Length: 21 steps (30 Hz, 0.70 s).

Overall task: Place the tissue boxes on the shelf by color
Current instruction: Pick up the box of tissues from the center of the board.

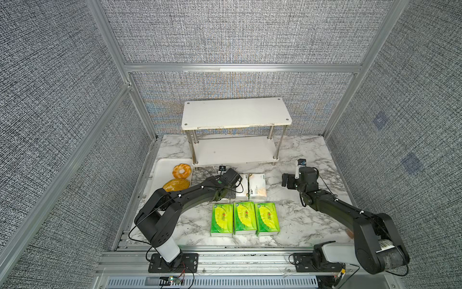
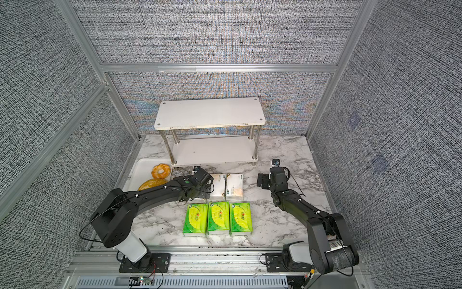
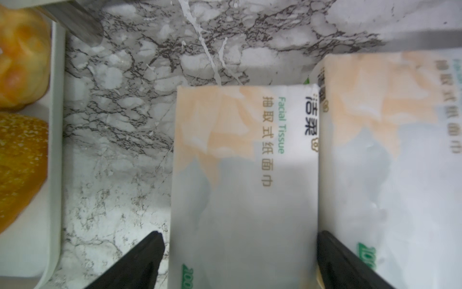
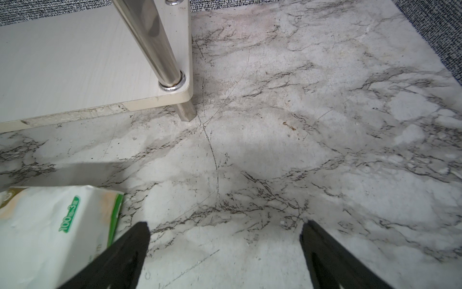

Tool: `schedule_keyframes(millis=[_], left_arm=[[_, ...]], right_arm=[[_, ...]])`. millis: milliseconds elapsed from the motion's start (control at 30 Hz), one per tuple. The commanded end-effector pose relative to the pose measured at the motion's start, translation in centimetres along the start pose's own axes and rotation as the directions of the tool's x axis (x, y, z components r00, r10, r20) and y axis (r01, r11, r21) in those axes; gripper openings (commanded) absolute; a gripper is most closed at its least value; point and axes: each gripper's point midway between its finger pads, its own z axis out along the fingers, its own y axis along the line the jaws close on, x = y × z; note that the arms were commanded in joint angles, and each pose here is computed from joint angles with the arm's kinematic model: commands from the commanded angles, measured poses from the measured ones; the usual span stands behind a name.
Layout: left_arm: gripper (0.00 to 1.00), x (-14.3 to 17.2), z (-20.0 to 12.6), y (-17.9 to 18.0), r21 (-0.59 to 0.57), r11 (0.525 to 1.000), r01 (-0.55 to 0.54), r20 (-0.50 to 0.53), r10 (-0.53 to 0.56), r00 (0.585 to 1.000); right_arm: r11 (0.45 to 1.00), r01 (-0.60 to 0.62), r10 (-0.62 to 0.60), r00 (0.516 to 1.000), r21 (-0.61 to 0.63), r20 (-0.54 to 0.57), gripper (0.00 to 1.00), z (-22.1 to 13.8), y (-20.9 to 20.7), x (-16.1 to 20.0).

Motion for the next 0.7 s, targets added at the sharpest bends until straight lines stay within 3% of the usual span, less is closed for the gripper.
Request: schedule_keyframes(millis=[0,667], left_arm=[[0.99,0.3,0.2,-0.1,0.013,1.0,-0.003,-0.004,0.003,1.0],[0.96,2.0,3.0,0.6,0.003,1.0,0.02,0.032,-0.021,0.999]], right_arm=[[1.0,-0.005,0.005,1.0,0.002,0.0,0.99,0.0,0.0,-0.2],[1.0,-0.017,0.017,1.0,0.001,-0.009,0.99,0.1,0.0,-0.1]])
